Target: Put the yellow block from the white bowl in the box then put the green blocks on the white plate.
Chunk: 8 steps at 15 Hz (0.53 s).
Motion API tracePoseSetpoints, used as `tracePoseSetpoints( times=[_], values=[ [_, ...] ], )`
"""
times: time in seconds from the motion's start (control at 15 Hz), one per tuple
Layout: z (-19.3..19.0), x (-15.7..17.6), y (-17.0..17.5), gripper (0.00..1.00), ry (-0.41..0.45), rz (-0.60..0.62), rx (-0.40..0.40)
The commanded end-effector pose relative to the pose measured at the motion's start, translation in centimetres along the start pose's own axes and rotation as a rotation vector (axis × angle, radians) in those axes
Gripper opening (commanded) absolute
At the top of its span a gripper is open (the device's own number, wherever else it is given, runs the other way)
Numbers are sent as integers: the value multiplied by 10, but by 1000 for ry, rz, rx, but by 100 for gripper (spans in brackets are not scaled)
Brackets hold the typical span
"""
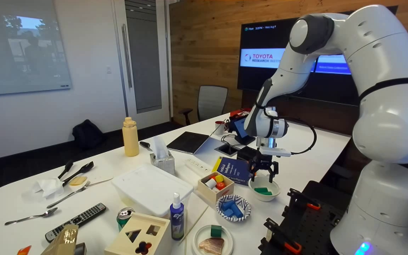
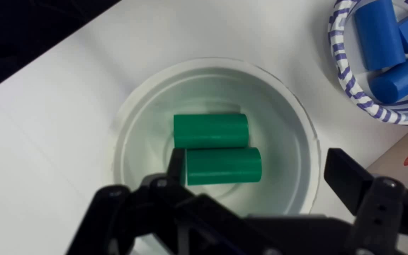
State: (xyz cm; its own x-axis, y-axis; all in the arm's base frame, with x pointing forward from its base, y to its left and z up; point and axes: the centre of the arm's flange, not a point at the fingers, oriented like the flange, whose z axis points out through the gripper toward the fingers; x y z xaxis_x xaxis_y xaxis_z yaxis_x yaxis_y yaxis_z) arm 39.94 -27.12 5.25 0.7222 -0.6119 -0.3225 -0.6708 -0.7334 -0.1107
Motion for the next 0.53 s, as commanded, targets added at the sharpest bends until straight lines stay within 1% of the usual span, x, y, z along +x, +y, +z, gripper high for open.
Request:
tracePoseSetpoints(
  times=[0.0,0.27,0.47],
  values=[
    [13,20,-5,100,18,29,-24],
    [23,33,-2,100,12,47,-41],
    [23,32,5,100,-4,58,-46]
  ],
)
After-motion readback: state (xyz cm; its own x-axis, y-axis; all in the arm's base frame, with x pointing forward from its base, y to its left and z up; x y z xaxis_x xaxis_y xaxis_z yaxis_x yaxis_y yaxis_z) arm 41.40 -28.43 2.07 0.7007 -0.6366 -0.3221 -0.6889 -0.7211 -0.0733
